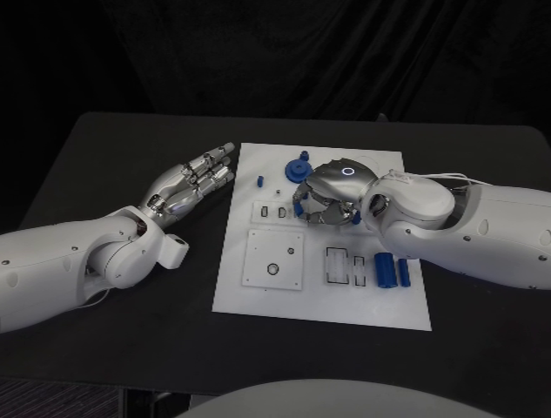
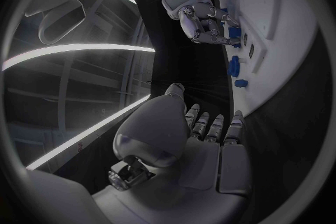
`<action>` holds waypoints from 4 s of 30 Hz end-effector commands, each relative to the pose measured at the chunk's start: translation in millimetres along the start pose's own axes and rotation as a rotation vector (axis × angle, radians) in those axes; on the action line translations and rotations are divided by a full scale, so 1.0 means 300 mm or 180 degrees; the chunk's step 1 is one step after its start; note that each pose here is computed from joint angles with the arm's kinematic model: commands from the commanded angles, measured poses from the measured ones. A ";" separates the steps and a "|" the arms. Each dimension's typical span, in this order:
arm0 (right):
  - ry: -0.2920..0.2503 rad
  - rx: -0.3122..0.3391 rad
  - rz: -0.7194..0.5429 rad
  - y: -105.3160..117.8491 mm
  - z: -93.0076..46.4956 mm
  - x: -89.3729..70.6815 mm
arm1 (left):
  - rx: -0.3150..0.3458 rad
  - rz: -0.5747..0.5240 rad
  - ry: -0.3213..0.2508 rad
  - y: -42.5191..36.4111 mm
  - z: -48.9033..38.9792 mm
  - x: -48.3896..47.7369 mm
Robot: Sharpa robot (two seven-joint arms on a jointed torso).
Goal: Assemble the parts on the task board
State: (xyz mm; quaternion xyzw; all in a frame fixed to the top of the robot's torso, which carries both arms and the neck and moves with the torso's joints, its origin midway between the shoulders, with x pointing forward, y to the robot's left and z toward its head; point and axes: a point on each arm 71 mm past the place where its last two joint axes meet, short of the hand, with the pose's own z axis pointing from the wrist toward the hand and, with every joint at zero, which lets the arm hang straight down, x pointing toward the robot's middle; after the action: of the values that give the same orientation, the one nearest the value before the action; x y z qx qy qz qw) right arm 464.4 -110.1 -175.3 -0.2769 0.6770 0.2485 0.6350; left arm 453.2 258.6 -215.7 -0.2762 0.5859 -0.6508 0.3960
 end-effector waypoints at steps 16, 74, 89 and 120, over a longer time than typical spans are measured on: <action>0.0066 0.0059 -0.0027 -0.002 0.002 0.009 | 0.0189 -0.0019 0.0056 -0.014 0.002 0.005; -0.1229 0.0129 0.0567 -0.209 -0.305 -0.189 | 0.0405 0.1335 -0.0257 -0.180 0.035 0.022; -0.1184 0.0291 0.0556 -0.286 -0.336 -0.177 | -0.0630 0.2043 0.0346 -0.226 0.229 0.105; -0.0961 0.0570 0.0656 -0.347 -0.309 -0.136 | -0.1192 0.2070 0.0750 -0.148 0.350 0.095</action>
State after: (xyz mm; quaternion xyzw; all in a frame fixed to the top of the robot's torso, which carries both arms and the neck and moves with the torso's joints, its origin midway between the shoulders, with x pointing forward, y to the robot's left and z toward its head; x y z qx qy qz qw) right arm 469.6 -245.3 -124.5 -0.1209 0.6075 0.2975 0.7265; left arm 516.2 176.6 -154.2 -0.0682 0.7758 -0.4340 0.4530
